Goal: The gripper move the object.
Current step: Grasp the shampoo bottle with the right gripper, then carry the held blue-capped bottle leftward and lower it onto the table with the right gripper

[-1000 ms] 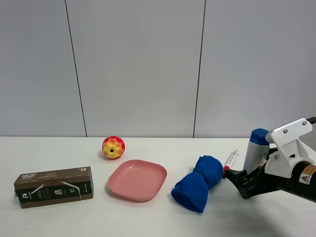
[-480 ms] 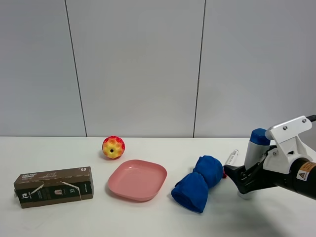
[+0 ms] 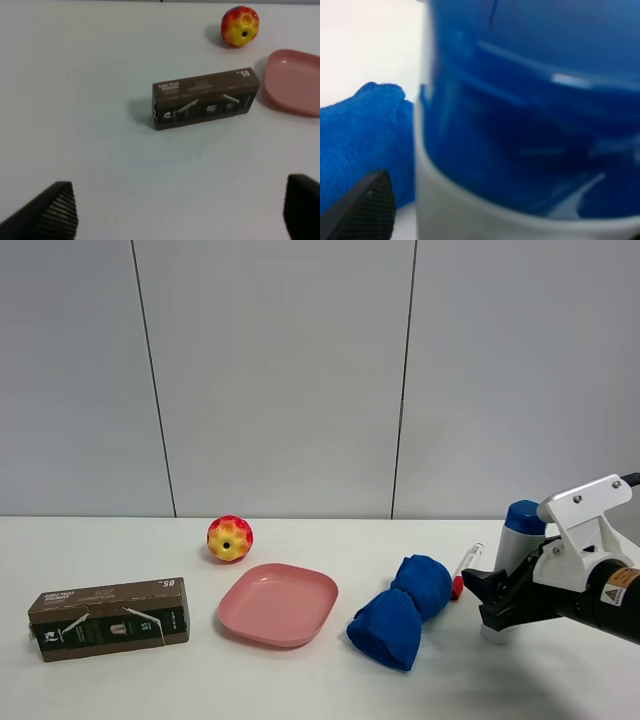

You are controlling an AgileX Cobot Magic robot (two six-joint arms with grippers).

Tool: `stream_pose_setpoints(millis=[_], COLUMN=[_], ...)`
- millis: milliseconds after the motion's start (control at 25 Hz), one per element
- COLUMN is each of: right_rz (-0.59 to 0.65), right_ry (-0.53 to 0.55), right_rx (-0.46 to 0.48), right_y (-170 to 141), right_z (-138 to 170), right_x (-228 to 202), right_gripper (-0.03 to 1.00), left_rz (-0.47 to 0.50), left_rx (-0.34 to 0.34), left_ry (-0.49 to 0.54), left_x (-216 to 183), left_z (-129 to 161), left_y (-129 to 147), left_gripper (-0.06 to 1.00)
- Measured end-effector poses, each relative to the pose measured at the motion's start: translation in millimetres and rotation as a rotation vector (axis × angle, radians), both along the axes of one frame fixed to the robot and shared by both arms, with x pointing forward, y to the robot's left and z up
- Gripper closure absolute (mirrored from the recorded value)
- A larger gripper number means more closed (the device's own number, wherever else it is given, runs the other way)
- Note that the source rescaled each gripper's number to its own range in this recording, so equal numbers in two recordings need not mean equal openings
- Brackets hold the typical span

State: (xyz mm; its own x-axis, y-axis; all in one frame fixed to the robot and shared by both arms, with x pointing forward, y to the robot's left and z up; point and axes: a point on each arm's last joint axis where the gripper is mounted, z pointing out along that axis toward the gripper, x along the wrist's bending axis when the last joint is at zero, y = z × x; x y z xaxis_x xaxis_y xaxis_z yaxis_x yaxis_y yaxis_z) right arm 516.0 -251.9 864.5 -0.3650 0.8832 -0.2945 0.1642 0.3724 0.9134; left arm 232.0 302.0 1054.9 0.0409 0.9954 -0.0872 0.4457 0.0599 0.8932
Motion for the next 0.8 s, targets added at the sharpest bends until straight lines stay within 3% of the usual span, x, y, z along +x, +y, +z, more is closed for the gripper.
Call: stream_pose_setpoints(millis=[280, 400, 800], right_rz=[0.013, 0.035, 0.108], right_ry=[-0.001, -0.002, -0.008], right_rx=[-0.001, 0.002, -0.002], right_y=[1.0, 3.0, 14.9], right_z=[0.1, 0.2, 6.9], right_x=[-0.3, -1.0, -3.8], right_gripper=[0.68, 0.92, 0.96], left_rz=[0.000, 0.000, 0.000], left_rx=[0.000, 0.000, 0.000], left_ry=[0.000, 0.000, 0.000], left_x=[0.0, 0.0, 0.0], left_z=[0.0, 0.0, 0.0], left_y=[0.0, 0.0, 0.0], left_gripper=[-0.06, -0.06, -0.06])
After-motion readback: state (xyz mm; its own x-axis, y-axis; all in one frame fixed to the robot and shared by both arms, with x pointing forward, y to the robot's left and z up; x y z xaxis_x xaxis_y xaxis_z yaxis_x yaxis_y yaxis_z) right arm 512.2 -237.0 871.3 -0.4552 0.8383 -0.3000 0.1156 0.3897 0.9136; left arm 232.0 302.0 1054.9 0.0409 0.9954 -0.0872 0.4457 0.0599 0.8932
